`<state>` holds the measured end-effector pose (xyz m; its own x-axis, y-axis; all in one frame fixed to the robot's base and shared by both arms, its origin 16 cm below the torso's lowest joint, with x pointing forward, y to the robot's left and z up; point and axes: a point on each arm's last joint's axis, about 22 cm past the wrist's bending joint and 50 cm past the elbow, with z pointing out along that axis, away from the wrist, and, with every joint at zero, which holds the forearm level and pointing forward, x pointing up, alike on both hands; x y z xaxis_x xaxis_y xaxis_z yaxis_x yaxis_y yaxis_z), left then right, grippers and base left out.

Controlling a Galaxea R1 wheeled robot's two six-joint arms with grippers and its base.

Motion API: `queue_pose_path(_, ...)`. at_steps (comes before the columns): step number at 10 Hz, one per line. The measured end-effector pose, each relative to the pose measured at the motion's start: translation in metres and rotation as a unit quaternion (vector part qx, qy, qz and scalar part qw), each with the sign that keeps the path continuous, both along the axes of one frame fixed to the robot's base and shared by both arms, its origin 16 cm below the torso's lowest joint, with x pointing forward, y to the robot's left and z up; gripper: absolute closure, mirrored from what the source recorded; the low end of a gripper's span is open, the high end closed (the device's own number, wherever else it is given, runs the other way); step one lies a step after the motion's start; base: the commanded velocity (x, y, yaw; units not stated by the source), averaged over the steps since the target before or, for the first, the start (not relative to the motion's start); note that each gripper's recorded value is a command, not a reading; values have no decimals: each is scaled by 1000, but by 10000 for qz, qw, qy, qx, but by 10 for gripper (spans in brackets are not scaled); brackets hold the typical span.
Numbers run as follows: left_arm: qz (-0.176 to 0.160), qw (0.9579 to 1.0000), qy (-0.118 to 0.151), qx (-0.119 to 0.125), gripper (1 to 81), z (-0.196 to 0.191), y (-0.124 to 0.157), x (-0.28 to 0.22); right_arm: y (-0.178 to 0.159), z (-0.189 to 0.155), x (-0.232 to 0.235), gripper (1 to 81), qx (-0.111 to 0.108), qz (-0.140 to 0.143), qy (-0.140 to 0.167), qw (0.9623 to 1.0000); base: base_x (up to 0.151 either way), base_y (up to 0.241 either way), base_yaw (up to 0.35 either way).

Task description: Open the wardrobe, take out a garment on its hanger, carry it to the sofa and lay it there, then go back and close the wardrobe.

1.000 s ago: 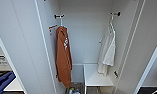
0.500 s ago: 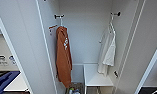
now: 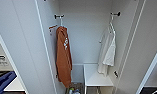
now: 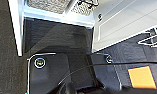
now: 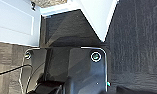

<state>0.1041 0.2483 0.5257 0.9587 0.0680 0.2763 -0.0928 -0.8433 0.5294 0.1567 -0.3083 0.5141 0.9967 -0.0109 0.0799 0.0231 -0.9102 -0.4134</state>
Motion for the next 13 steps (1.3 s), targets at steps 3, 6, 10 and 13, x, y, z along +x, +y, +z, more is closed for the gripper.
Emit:
queue_pose_path(3, 24, 9997, 51, 230, 10, -26, -5, -6, 22, -22, -27, 10, -25, -17, 174, 9998, 0, 0, 0)
queue_pose_path(6, 18, 9998, 112, 170, 10, -42, -46, -14, 51, -43, -28, 10, -86, -39, 155, 9998, 0, 0, 0)
queue_pose_path(10, 36, 9983, 185, 545, 10, -68, -47, -23, 87, -69, -54, 10, -241, -49, 294, 9993, 0, 0, 0)
queue_pose_path(13, 18, 9971, 393, 652, 10, -81, -64, -58, 125, -82, -65, 10, -313, 10, 165, 9994, 0, 0, 0)
